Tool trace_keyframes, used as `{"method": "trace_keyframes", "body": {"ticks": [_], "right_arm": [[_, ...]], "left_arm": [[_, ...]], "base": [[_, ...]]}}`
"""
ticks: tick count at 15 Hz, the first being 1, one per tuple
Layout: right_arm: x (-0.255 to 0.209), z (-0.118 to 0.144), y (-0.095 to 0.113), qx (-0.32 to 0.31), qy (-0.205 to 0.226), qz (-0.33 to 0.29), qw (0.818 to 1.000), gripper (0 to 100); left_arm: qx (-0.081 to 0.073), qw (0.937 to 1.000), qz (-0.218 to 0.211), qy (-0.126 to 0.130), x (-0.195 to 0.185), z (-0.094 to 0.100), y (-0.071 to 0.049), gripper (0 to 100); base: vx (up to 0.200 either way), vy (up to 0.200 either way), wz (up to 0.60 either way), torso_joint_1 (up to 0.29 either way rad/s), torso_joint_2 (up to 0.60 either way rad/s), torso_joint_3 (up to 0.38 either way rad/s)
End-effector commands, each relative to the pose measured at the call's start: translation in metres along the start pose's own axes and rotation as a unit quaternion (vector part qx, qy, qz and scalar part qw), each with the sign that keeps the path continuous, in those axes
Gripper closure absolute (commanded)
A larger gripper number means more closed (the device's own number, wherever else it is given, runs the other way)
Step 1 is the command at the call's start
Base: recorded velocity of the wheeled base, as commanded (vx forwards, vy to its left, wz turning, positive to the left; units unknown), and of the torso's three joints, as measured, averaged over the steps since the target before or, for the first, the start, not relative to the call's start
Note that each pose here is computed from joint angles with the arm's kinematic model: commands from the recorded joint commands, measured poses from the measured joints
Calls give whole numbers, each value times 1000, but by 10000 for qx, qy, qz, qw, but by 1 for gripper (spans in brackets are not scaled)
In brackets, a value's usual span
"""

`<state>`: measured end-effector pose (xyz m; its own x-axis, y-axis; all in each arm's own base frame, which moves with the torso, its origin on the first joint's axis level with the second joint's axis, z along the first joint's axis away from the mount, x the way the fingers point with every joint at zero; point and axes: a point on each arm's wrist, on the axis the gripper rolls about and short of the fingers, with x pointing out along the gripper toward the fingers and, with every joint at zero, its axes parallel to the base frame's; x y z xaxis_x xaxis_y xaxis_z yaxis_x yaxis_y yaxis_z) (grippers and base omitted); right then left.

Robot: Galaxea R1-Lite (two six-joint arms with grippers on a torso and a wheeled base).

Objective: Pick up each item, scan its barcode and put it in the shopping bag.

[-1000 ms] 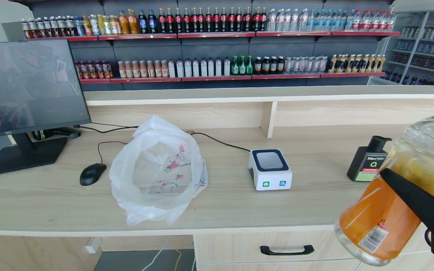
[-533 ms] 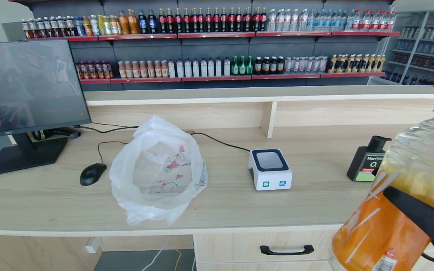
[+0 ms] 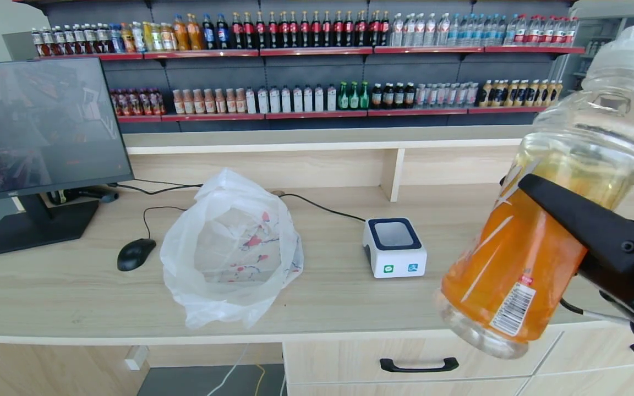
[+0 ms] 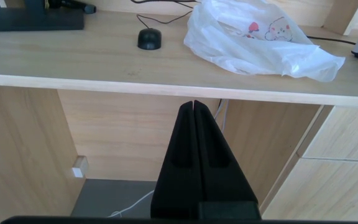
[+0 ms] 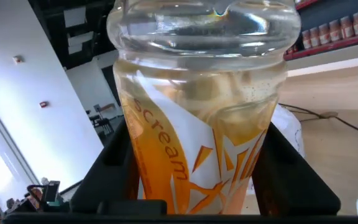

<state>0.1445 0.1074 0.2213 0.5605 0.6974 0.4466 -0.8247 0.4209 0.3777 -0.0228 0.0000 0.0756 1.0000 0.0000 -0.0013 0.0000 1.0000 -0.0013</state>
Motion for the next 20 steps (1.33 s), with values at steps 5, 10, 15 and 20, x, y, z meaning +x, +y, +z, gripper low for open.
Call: {"method": "trace_keyframes", "body": {"ticks": [5, 10, 15, 20], "right_arm": [[41, -1, -10, 52, 166, 591, 9981, 100], [53, 7, -5, 379, 179, 1035, 9937, 100], [59, 6, 5, 658, 242, 1335, 9886, 100], [63, 4, 11, 704, 324, 1559, 9847, 100]], "left_arm": [[-1, 10000, 0, -6, 0, 0, 0, 100], [-1, 10000, 0, 1, 0, 0, 0, 100], [-9, 10000, 0, -6, 0, 0, 0, 100], [-1, 10000, 0, -6, 0, 0, 0, 100]], "base": [[0, 0, 0, 0, 0, 0], [0, 0, 0, 0, 0, 0], [0, 0, 0, 0, 0, 0], [0, 0, 0, 0, 0, 0]]}}
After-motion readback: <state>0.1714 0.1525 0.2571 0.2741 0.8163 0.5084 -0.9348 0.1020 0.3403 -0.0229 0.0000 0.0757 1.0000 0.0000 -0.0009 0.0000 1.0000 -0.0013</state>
